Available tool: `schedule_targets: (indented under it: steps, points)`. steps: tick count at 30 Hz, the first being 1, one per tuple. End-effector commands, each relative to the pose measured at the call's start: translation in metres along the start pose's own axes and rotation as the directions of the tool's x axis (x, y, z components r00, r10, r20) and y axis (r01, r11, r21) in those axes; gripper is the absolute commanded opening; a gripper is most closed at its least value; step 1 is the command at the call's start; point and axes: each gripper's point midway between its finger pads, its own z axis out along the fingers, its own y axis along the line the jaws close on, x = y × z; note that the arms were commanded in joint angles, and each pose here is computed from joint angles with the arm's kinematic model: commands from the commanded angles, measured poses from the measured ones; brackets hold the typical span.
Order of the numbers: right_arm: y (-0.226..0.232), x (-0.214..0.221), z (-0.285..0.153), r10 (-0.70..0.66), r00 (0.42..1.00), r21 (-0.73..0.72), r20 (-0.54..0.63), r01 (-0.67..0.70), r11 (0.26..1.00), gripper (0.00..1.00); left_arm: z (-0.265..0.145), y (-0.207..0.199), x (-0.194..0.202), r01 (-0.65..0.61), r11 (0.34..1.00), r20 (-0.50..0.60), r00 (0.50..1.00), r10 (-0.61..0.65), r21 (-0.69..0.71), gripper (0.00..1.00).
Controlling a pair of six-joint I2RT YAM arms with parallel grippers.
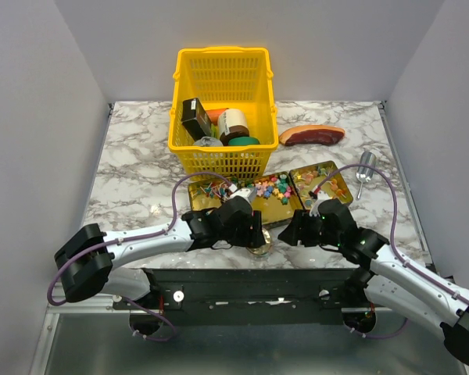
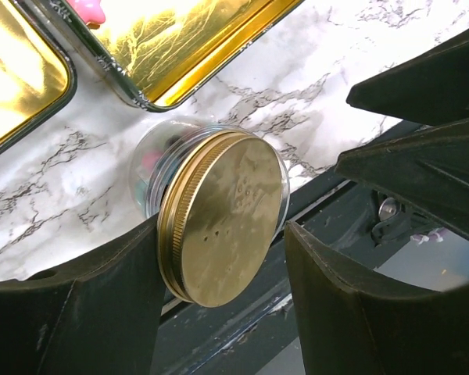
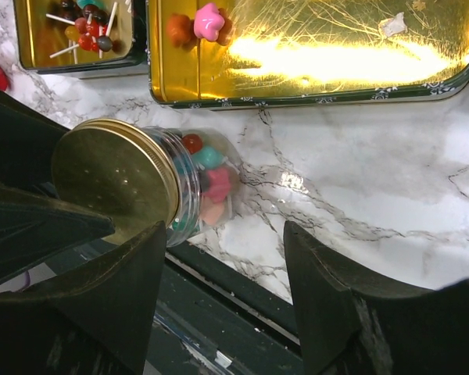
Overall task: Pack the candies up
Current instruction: Close the bottle lid on the packing bottle.
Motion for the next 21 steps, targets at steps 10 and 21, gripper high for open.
schedule_targets:
  steps: [10, 21]
  points:
    - [0.010, 0.008, 0.006, -0.039, 0.998, -0.072, -0.041, 0.036, 0.997, 0.67, -0.006, 0.007, -0.003, -0.020, 0.997, 0.026, 0.999, 0.022, -0.069, 0.69]
    - [0.012, 0.008, 0.008, -0.046, 0.998, -0.081, -0.049, 0.042, 0.996, 0.65, -0.015, 0.009, -0.007, -0.017, 0.990, 0.035, 0.999, 0.022, -0.143, 0.69]
